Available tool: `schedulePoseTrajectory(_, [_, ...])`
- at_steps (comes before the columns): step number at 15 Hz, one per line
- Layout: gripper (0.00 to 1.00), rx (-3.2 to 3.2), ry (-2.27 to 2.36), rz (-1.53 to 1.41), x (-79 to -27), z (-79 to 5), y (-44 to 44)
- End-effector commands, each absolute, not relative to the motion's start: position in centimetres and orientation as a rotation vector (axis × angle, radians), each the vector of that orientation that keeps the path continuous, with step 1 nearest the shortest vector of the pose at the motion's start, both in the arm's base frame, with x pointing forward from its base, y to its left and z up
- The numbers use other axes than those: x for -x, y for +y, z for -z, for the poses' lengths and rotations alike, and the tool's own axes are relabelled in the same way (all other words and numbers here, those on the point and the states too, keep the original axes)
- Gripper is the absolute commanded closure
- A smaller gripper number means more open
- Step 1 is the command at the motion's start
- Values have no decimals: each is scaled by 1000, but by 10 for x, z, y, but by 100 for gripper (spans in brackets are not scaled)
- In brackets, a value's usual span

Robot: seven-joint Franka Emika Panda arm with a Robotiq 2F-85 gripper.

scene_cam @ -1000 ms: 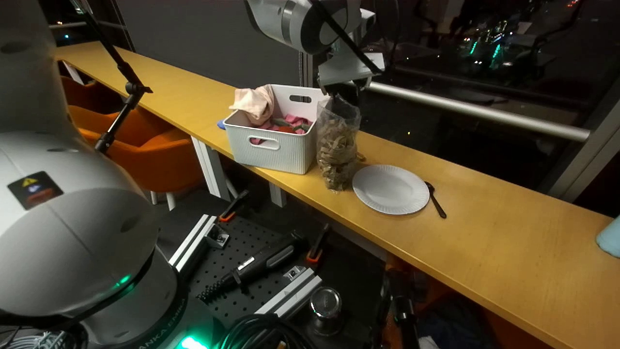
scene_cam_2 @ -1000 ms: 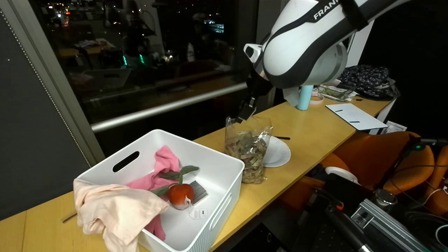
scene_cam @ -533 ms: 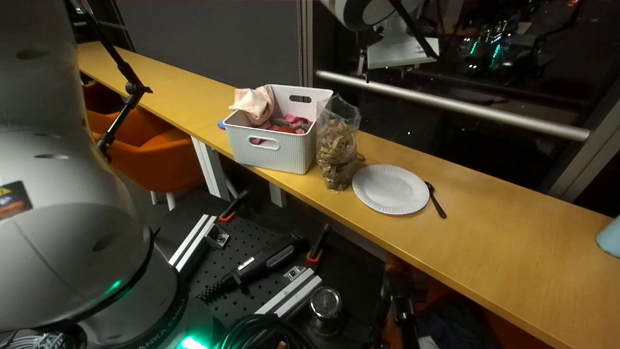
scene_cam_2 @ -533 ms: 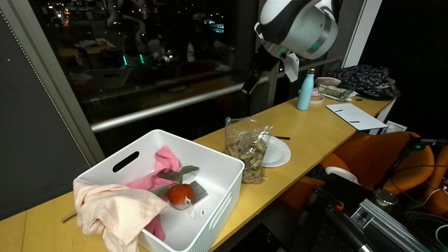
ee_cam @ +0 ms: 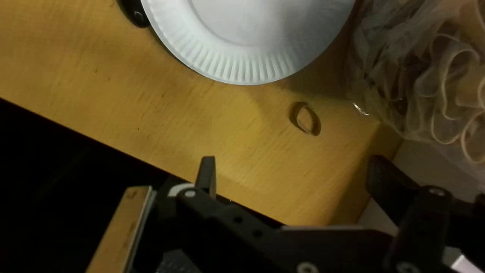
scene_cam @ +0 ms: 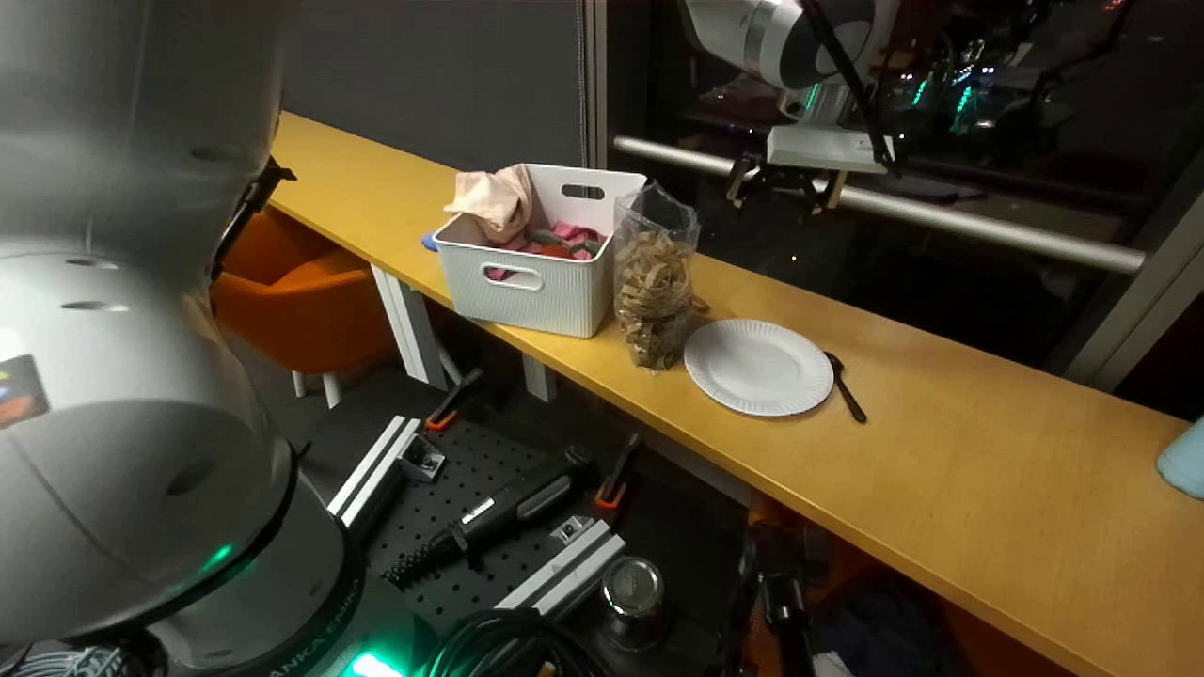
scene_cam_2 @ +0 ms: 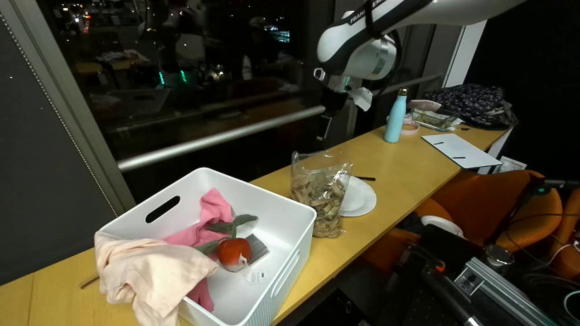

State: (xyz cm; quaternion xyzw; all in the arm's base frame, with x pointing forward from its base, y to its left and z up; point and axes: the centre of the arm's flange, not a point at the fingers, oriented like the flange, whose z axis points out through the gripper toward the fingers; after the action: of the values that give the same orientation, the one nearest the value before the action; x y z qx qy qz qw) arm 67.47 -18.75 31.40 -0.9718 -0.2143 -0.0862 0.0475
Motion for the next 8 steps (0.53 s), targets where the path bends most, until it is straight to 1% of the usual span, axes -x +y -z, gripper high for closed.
schedulePoseTrajectory(1, [0,2964,-652,178,-732,-283,-178])
schedulePoseTrajectory(5, [0,2935,-670,134,-750,-236,-140])
schedulePoseTrajectory(8, [0,2971,-653,95,-740,-207,-125])
